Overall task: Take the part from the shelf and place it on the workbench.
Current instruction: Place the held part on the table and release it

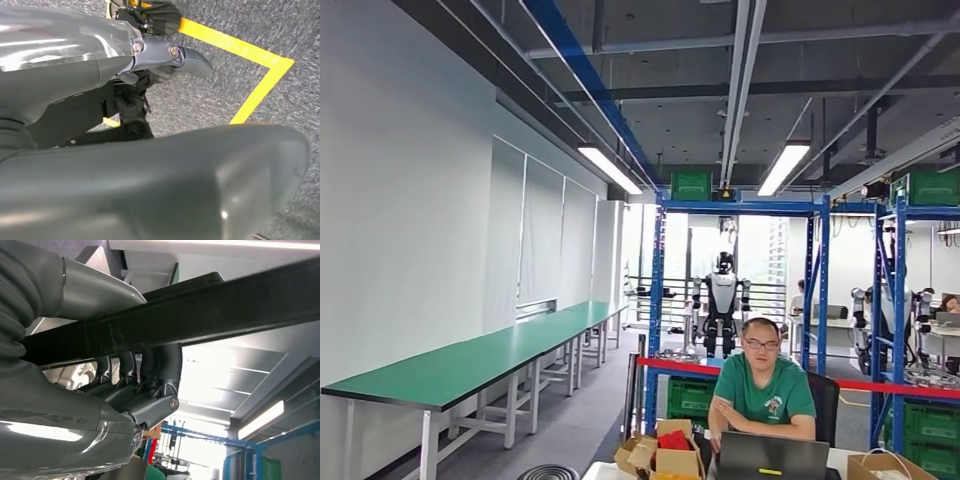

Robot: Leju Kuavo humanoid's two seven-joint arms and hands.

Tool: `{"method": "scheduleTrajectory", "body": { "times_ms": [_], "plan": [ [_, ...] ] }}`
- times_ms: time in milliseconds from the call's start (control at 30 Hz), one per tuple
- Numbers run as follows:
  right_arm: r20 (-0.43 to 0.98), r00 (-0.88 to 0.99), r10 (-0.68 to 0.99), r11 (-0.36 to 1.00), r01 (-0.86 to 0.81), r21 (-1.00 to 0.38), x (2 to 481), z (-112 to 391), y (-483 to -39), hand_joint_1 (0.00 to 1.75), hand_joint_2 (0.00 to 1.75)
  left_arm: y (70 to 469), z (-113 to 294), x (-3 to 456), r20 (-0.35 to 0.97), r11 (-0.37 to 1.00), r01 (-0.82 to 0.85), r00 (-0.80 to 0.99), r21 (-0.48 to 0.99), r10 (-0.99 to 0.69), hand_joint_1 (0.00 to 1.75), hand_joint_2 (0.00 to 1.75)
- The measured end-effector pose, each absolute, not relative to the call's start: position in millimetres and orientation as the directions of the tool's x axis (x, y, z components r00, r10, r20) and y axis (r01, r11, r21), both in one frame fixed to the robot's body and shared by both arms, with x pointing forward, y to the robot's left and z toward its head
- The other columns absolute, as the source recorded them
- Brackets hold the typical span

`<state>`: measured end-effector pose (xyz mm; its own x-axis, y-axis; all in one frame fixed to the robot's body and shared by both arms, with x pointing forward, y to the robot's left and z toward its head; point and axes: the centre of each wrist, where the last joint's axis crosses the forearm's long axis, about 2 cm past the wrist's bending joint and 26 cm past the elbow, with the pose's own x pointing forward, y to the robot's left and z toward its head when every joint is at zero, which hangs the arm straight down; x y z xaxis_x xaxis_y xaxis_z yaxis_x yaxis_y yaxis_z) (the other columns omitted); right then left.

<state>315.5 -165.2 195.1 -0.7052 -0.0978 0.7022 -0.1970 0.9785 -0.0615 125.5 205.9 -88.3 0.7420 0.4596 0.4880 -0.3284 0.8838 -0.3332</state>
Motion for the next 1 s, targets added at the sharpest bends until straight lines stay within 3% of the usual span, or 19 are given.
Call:
{"method": "scheduleTrajectory", "body": {
  "times_ms": [1000],
  "plan": [
    [0.702,-0.706,-0.091,0.986,-0.165,-0.038,318.1,194.8,-172.6,1.75,1.75,201.6,-87.1,127.0,0.484,0.883,-0.323,0.746,-0.34,0.459,0.0,1.75]
  ]
}}
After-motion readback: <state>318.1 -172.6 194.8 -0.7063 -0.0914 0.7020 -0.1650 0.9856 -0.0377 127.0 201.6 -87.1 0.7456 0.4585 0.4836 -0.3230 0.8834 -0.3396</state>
